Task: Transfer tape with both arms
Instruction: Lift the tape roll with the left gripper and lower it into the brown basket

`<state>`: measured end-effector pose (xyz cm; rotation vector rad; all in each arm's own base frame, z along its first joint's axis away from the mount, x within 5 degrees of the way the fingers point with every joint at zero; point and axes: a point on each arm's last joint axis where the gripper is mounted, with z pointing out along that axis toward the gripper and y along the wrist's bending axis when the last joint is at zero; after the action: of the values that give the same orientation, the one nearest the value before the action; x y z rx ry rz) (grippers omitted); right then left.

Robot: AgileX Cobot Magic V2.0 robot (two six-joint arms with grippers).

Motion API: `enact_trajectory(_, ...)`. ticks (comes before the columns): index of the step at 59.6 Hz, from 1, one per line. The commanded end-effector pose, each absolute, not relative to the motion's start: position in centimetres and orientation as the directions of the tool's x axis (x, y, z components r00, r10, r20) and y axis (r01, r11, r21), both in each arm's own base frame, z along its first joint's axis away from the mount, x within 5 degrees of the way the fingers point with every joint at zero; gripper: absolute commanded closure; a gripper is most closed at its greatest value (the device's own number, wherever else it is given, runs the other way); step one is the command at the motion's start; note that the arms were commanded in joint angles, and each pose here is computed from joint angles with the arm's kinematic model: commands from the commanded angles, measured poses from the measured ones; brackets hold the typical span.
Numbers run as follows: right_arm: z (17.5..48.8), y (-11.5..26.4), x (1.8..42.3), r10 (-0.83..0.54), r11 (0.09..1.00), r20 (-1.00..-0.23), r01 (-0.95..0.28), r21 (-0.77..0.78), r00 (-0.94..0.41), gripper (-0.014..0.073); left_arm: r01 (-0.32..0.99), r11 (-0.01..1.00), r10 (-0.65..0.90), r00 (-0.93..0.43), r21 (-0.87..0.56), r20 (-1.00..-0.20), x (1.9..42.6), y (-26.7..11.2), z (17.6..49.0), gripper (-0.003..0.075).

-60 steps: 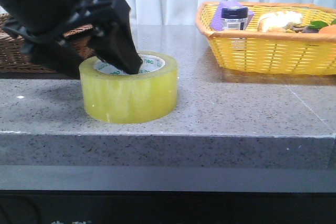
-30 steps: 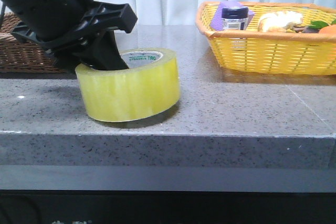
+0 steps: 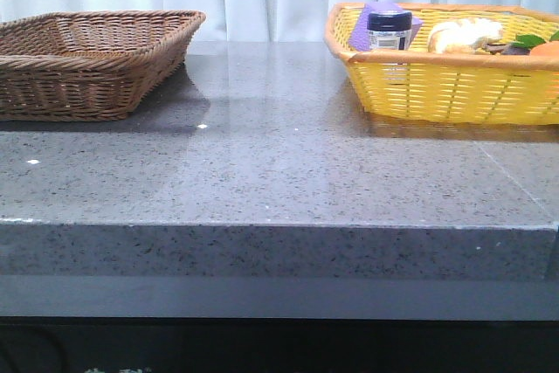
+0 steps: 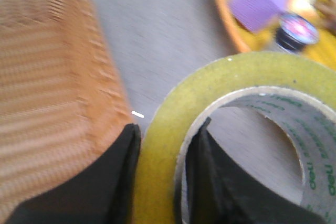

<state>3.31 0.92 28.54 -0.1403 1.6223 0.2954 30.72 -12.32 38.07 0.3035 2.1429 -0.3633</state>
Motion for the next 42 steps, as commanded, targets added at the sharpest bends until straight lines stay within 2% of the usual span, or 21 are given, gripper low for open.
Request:
enact_trajectory(1, 30.1, 0.9, 3.3, 0.112, 0.957, -0.993, -0.273, 0.103, 0.02, 0.0685, 0.28, 0.947, -0.031, -0.408, -0.158, -0.912, 31.7, -9.8, 41.4, 0.071)
enact_trajectory(15, 30.1, 0.9, 3.3, 0.113, 0.956, -0.993, -0.273, 0.103, 0.021, 0.0685, 0.106, 0.982, -0.09, -0.473, -0.157, -0.877, 36.3, -4.9, 37.6, 0.0707)
enact_trajectory(32, 30.1, 0.9, 3.3, 0.113, 0.956, -0.993, -0.273, 0.103, 0.021, 0.0685, 0.031, 0.987, -0.107, -0.586, -0.155, -0.803, 39.2, -3.1, 32.8, 0.0701)
enact_trajectory(37, 30.1, 0.9, 3.3, 0.113, 0.956, -0.993, -0.273, 0.103, 0.021, 0.0685, 0.029, 0.988, -0.105, -0.599, -0.152, -0.794, 39.6, -3.1, 32.1, 0.0641)
enact_trajectory(42, 30.1, 0.9, 3.3, 0.113, 0.956, -0.993, -0.273, 0.103, 0.021, 0.0685, 0.028, 0.988, -0.105, -0.597, -0.152, -0.795, 39.6, -3.1, 32.0, 0.0509)
